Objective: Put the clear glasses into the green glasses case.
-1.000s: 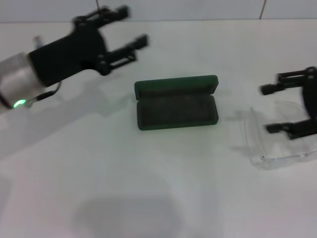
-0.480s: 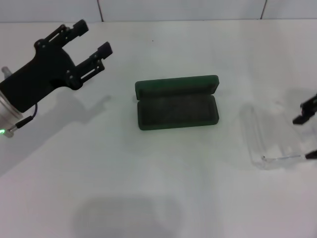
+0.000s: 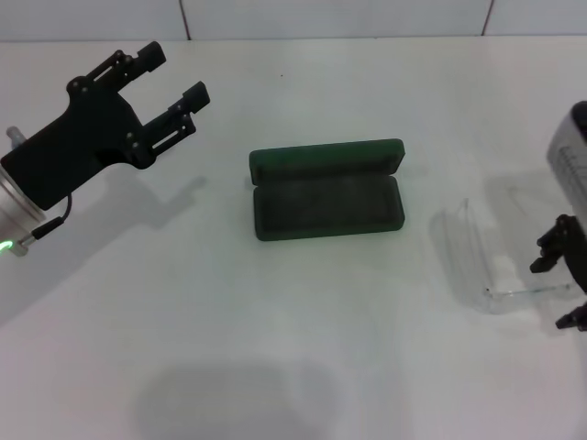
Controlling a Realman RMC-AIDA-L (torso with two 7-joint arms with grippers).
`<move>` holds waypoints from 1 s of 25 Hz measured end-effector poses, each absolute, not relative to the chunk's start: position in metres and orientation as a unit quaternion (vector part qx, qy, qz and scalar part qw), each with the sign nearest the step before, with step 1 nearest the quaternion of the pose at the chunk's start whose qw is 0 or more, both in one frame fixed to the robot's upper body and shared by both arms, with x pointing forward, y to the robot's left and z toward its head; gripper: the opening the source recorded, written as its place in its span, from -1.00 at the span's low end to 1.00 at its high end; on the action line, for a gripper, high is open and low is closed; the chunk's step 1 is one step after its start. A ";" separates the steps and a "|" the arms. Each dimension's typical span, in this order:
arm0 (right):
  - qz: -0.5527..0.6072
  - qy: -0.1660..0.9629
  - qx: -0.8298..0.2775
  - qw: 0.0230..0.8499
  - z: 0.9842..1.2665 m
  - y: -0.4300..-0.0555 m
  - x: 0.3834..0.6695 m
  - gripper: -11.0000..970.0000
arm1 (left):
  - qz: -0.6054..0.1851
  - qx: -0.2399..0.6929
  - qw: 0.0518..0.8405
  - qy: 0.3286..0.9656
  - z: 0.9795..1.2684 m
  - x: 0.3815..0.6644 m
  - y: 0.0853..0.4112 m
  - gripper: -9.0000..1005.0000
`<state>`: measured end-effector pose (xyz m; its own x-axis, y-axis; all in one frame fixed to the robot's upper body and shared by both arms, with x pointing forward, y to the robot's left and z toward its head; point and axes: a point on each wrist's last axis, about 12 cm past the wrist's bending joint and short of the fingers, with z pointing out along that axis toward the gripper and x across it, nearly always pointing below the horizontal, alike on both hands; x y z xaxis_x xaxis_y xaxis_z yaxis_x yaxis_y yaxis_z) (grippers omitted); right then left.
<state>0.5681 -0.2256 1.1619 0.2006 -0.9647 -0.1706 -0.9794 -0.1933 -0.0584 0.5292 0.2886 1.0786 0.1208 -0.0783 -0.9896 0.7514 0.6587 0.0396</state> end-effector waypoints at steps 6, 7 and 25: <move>0.044 0.624 -0.778 0.058 1.145 -0.213 0.576 0.41 | -0.295 0.287 0.693 0.592 1.079 0.531 0.288 0.44; 0.043 0.623 -0.779 0.056 1.144 -0.212 0.577 0.38 | -0.294 0.287 0.694 0.592 1.079 0.531 0.288 0.44; 0.012 0.625 -0.775 0.091 1.164 -0.217 0.580 -0.70 | -0.302 0.265 0.691 0.601 1.073 0.533 0.281 0.43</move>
